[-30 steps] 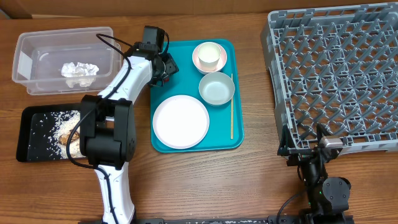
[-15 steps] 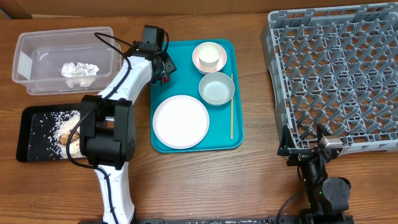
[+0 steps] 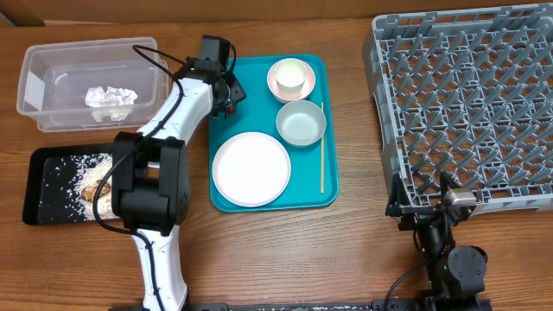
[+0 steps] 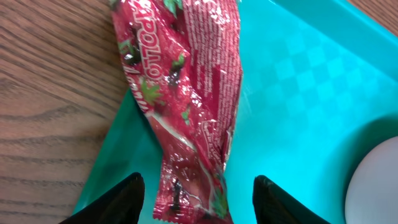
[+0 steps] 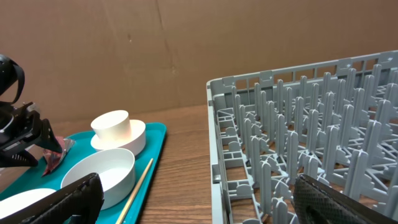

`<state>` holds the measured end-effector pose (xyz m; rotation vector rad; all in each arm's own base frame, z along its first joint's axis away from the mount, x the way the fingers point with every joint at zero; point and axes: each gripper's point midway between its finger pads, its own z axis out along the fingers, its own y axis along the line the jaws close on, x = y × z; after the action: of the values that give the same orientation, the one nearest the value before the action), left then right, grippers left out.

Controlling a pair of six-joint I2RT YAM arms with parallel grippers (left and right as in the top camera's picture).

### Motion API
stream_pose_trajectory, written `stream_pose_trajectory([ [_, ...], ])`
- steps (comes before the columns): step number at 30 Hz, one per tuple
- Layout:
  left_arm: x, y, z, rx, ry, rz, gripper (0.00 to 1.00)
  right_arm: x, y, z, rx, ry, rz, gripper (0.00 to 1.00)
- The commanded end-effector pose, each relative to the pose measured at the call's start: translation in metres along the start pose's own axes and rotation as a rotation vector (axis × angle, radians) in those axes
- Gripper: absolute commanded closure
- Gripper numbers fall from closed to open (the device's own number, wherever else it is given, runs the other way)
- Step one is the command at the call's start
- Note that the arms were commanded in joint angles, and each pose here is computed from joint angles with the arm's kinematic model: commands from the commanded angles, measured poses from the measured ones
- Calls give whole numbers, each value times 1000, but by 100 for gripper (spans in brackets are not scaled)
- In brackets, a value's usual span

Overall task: Sort waste into correct bins and load items into the dishwasher
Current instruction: 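Move the left gripper to the red wrapper and grasp it, then lift the red wrapper and carry it left to the clear bin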

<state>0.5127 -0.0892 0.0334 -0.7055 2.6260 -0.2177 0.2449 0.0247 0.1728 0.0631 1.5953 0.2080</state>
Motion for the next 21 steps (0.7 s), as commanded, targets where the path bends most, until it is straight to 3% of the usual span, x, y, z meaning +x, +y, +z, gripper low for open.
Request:
stream_pose_trajectory([
  [1,2,0,4,-14,-5,4,41,2,-1,0,6,-2,-7,0],
  [21,2,9,6,-50,-14,5,40,2,-1,0,5,-2,-7,0],
])
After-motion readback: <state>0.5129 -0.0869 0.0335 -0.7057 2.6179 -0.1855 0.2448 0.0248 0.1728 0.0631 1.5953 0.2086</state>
